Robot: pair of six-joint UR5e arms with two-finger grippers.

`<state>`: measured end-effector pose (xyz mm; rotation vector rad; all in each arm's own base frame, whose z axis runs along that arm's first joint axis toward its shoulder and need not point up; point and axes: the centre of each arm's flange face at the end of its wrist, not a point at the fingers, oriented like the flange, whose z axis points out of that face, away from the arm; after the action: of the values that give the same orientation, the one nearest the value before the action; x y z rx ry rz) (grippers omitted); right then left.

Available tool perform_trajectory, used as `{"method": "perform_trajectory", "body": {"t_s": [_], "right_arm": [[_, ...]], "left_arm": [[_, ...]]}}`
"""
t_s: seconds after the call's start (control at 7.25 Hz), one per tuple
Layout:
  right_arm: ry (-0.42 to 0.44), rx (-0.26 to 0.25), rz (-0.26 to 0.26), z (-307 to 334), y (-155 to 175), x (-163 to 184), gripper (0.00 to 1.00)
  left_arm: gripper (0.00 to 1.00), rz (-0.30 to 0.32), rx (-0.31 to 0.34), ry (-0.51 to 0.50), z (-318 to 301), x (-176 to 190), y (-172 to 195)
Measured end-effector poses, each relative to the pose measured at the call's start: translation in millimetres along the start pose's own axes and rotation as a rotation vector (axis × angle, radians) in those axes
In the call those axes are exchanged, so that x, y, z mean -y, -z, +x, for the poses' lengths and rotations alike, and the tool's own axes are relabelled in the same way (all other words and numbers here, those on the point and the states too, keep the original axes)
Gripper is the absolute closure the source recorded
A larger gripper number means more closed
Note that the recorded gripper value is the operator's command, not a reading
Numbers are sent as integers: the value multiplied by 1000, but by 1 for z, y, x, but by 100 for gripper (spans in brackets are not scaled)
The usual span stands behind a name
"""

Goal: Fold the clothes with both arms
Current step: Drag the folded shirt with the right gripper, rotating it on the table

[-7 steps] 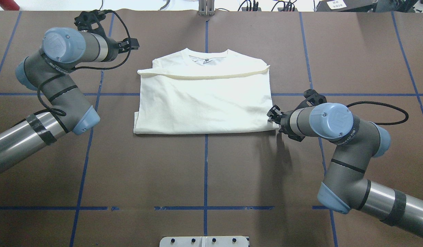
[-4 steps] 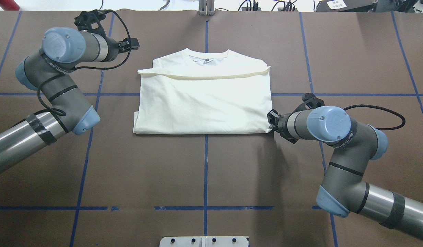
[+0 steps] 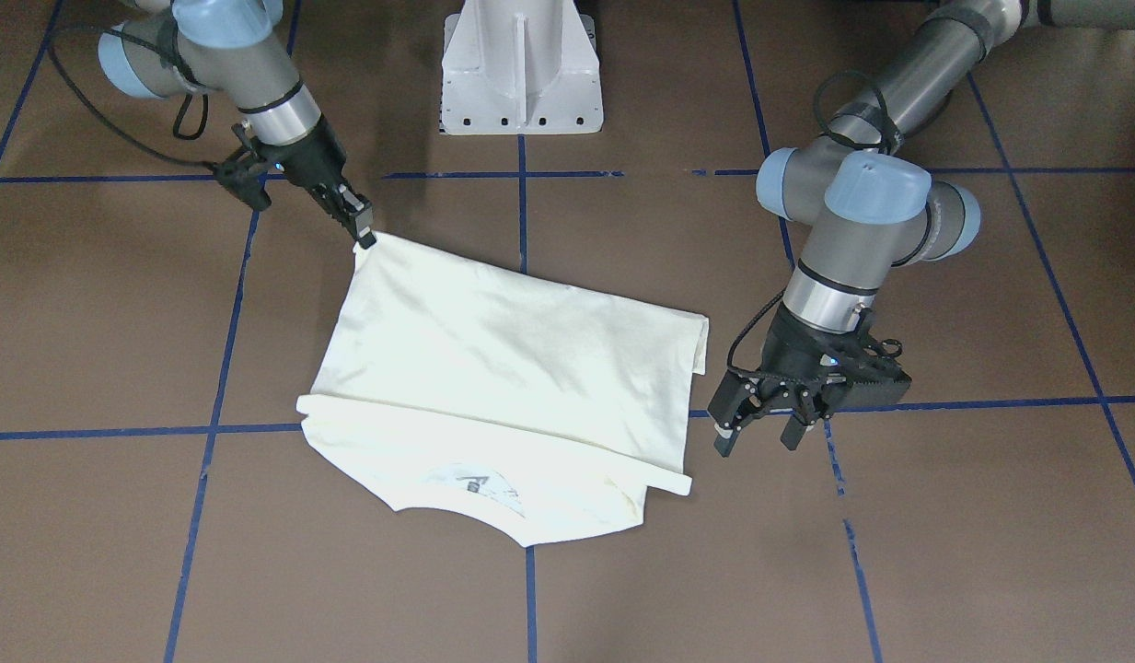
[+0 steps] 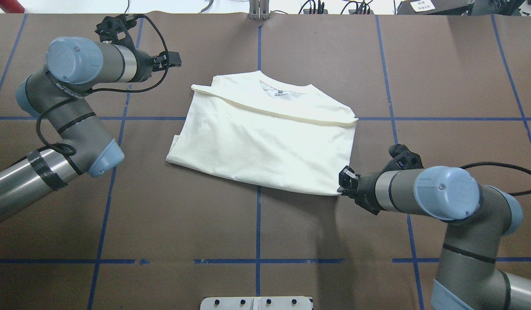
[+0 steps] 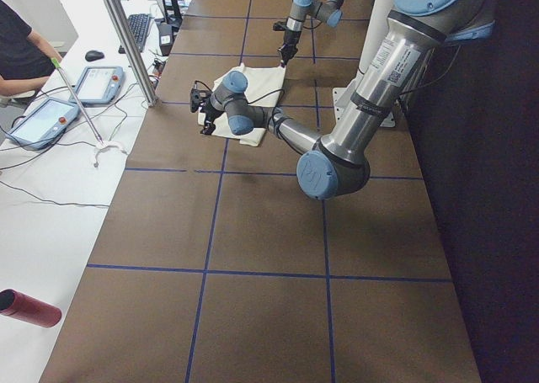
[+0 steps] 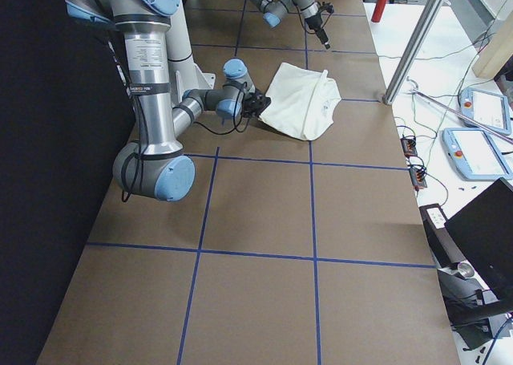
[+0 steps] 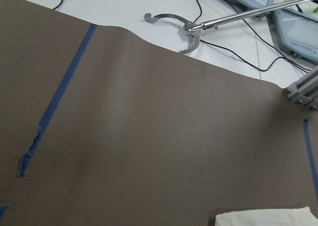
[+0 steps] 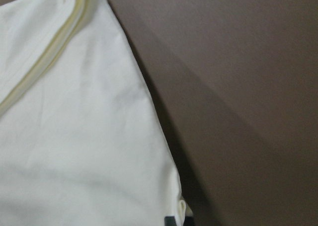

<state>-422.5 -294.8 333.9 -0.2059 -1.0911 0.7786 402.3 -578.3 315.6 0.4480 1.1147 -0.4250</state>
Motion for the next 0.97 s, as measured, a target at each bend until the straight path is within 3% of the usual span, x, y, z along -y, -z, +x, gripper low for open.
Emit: {"method": "perform_trajectory", "body": {"t_s": [0.14, 0.28, 0.41, 0.55, 0.69, 0.83, 0.97], "right_arm": [[16, -36, -91, 29, 29, -33, 100], [51, -96, -188, 59, 50, -68, 1], [95, -161, -272, 87, 60, -101, 0], [128, -207, -322, 107, 62, -123, 0], [142, -230, -337, 117, 62, -132, 0], [135, -231, -318, 115, 62, -125, 0], [110, -201, -274, 101, 63, -104, 0]], "left_arm": [[9, -57, -72, 52, 18, -38, 33], [9, -136, -127, 127, 39, -78, 63], [10, -230, -150, 191, 55, -106, 87], [10, -314, -142, 228, 58, -124, 98], [10, -371, -108, 272, 56, -142, 96], [10, -419, -57, 317, 53, -167, 87], [10, -460, -10, 334, 52, -196, 79]]}}
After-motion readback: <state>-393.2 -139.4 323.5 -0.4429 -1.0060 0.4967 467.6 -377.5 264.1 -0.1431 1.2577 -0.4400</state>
